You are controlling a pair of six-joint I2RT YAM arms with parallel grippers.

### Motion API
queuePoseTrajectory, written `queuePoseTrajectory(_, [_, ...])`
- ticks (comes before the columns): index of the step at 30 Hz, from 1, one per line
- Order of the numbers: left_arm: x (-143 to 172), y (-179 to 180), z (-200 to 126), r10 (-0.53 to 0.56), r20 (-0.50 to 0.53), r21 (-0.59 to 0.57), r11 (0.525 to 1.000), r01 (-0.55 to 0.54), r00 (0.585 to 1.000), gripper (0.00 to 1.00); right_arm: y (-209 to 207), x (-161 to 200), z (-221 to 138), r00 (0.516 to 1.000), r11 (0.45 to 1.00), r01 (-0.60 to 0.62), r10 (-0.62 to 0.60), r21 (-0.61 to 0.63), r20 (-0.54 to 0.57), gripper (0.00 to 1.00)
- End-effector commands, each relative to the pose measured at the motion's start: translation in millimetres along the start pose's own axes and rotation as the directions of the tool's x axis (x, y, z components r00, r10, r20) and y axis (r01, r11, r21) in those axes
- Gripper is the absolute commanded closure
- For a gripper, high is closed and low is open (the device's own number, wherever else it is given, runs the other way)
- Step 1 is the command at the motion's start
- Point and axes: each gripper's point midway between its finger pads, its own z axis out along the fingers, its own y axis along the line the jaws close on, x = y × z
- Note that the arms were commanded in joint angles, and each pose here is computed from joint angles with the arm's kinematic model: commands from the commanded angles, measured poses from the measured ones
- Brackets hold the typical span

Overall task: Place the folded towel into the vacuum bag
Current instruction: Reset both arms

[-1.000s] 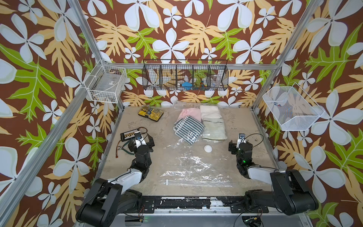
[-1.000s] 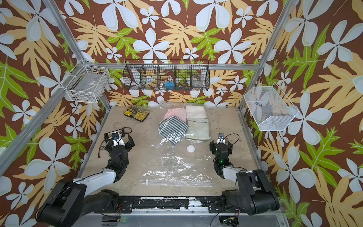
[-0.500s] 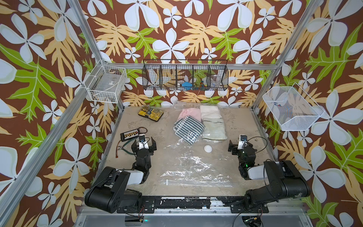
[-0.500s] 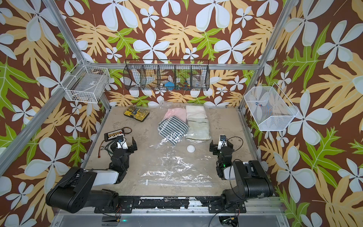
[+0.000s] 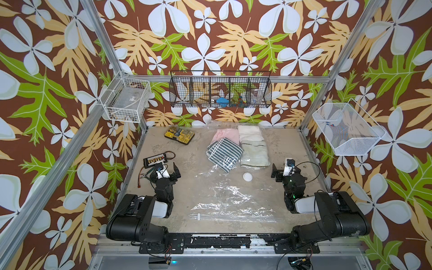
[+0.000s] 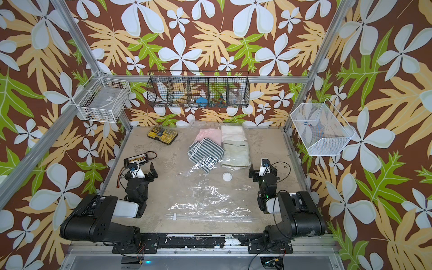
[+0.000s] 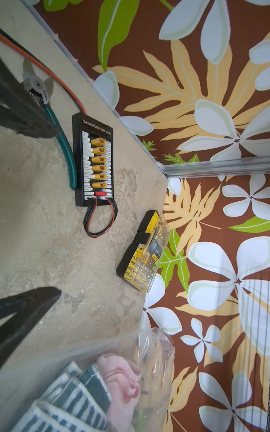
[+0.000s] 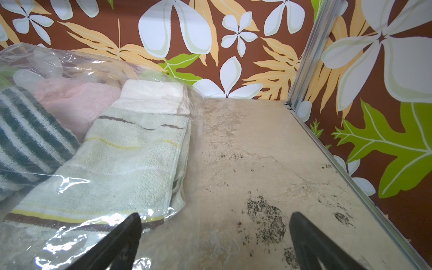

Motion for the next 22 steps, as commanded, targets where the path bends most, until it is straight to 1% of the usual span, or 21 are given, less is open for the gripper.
queuePoseTrajectory(1, [-6.8, -3.2, 0.7, -0.026, 0.023, 0.018, 1.0, 0.026, 0.999, 0.0, -0.3, -8.6, 0.0, 0.999, 1.0, -0.009, 0.009, 0.0, 0.033, 0.01])
queuePoseTrajectory(17, [-6.0, -9.7, 0.6, 0.009, 0.025, 0.019, 1.0, -0.009, 1.0, 0.0, 0.0, -8.5, -0.1, 0.999, 1.0, -0.008, 0.008, -0.001, 0.033, 0.0])
queuePoseTrajectory(22, [-7.1, -9.3, -1.3, 0.005, 0.031, 0.02, 1.0, -0.005, 1.0, 0.0, -0.2, -8.9, 0.1, 0.999, 1.0, -0.009, 0.009, -0.001, 0.034, 0.01])
